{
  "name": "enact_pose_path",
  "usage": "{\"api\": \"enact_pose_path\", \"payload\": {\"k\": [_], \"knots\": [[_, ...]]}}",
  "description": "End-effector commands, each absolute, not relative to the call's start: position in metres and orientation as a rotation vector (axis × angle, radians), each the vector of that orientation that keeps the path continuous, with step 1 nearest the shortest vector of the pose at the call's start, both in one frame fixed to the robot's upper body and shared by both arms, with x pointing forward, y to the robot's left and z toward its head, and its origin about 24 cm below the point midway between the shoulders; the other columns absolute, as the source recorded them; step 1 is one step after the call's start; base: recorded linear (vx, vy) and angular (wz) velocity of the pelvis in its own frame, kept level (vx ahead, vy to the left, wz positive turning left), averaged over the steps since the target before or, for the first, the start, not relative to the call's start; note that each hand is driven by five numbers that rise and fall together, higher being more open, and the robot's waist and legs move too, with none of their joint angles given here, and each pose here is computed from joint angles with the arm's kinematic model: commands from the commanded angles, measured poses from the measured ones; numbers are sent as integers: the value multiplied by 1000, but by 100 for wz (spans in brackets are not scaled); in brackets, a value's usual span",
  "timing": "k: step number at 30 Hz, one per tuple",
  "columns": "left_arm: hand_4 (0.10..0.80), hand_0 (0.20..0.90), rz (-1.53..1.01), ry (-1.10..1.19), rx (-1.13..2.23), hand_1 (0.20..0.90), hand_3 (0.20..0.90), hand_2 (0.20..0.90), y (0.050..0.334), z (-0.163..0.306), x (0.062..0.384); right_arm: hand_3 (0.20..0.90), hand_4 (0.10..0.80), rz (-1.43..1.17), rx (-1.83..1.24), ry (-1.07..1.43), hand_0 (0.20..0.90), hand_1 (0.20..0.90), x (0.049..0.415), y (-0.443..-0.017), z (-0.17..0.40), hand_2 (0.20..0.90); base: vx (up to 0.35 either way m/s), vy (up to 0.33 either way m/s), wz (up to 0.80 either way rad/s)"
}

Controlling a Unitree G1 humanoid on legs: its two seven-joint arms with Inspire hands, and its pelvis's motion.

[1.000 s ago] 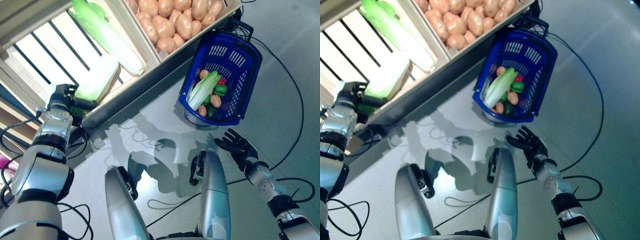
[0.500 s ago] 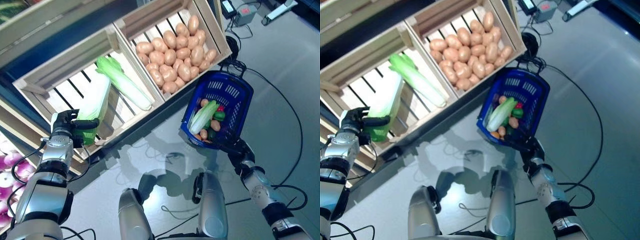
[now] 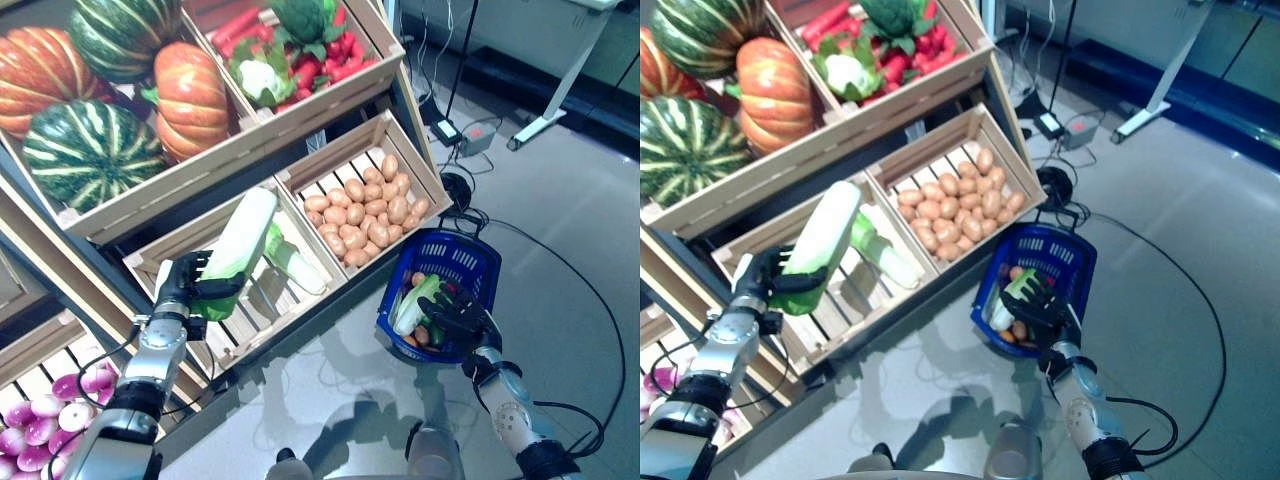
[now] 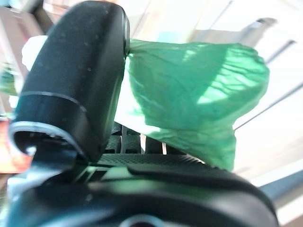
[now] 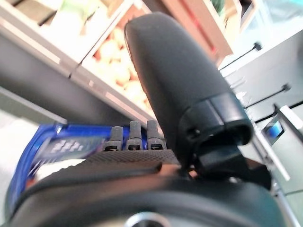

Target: Put vegetables into the basket

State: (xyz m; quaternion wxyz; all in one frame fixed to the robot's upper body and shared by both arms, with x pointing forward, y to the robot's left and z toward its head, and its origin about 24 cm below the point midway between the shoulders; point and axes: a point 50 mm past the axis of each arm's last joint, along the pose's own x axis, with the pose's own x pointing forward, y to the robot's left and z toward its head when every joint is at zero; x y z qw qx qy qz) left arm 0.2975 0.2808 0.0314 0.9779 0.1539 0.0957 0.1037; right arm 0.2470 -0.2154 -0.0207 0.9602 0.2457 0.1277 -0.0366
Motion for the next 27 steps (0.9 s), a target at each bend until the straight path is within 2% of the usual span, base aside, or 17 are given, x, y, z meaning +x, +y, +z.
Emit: {"api": "enact_pose_path", "payload": {"k": [1,8,13,21,27], "knots": [[400,300,192,-137,343,300,300,300,276,92,309,900,800,150,607,11,900,900,272,-178,24,900,19,-107,13],[400,300,-22,-216,319,300,300,300,199,89,312,900,800,287,734,-54,900,900,297,-145,56,900,3,-134,5],[400,300,-144,-236,380,300,300,300,164,88,313,900,800,316,820,-35,900,900,305,-130,63,900,-23,-91,8],[400,300,-297,-287,484,300,300,300,130,97,315,900,800,330,950,-9,900,900,316,-114,70,900,-15,-47,6],[400,300,-371,-319,548,300,300,300,117,99,313,900,800,375,1009,-47,900,900,320,-105,84,900,0,0,0]]}}
